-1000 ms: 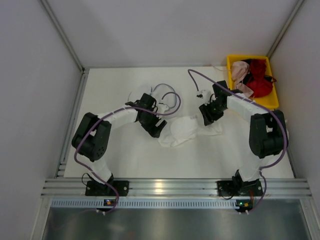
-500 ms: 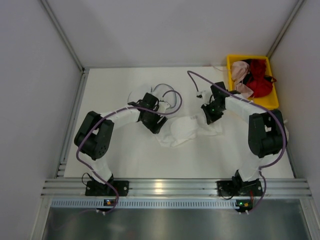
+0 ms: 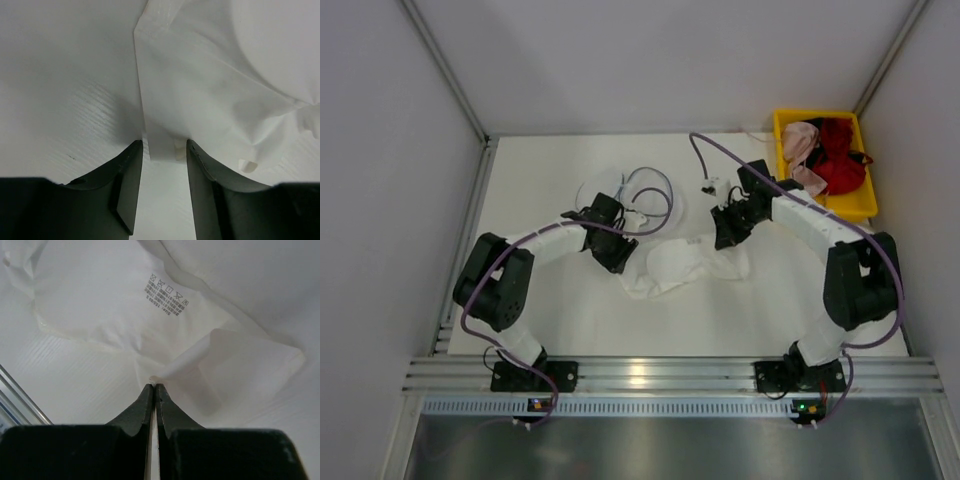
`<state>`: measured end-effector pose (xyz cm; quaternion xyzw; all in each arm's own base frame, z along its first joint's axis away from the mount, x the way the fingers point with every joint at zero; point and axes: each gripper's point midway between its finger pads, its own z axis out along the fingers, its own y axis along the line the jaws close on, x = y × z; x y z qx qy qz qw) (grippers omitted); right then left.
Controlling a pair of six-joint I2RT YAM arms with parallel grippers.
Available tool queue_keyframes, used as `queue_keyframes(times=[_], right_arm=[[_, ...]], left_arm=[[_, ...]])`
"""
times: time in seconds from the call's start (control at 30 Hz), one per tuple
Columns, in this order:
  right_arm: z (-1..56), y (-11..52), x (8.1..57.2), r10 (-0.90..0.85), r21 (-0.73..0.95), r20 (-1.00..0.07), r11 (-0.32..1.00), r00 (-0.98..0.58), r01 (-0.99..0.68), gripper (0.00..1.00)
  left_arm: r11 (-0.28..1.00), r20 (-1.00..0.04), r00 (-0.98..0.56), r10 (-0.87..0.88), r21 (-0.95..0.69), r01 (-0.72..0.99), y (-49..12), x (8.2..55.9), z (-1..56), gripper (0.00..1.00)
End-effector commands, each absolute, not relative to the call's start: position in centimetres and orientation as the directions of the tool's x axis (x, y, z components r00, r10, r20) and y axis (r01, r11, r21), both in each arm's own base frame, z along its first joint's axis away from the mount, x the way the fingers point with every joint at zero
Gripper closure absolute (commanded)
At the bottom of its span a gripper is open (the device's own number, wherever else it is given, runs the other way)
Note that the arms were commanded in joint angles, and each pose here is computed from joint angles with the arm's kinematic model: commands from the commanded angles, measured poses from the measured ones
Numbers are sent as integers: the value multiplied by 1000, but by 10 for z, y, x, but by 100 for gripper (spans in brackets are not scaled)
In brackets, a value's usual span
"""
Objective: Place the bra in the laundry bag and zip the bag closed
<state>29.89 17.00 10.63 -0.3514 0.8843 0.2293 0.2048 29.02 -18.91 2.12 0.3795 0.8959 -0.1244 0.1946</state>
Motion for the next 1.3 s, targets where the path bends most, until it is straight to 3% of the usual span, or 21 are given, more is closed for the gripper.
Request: queue_keyframes(times=[0.0, 0.07, 0.1, 0.2, 0.27, 0.5, 0.57, 0.63, 0.93, 1.07, 1.27], right_arm=[[81, 190, 297, -533, 337, -498, 608, -684, -719, 100], [75, 202, 295, -534, 356, -498, 592, -683, -723, 100], [70, 205, 292, -536, 369, -485, 590, -691, -718, 100], [66, 224, 282, -539, 398, -485, 565, -688, -723, 100], [61, 233, 275, -531, 411, -480, 567, -698, -714, 100], [57, 256, 258, -459, 466, -456, 606, -762, -644, 100], [61, 262, 255, -436, 482, -446, 620, -782, -620, 84], [68, 262, 255, -418, 479, -451, 633, -789, -609, 76], [135, 241, 259, -388, 367, -605, 638, -695, -677, 45], [146, 219, 267, -391, 301, -643, 662, -659, -687, 37], [122, 160, 284, -298, 320, -566, 780, -769, -538, 37]], left_arm=[[684, -441, -667, 600, -148, 714, -184, 275, 34, 54], [701, -448, -686, 574, -165, 694, -177, 277, 41, 48], [704, -455, -692, 561, -179, 688, -176, 278, 45, 38], [734, -471, -737, 484, -239, 635, -165, 280, 62, 26], [759, -465, -770, 437, -269, 593, -155, 279, 71, 25], [812, -316, -894, 318, -396, 429, -151, 253, 67, 28], [841, -259, -922, 289, -392, 374, -146, 249, 55, 30], [862, -215, -943, 253, -392, 321, -138, 246, 47, 31], [894, -218, -968, 126, -399, 206, -102, 266, 63, 39], [868, -135, -988, 76, -479, 132, -114, 255, 54, 44], [820, -87, -995, 39, -566, 82, -131, 257, 41, 51]])
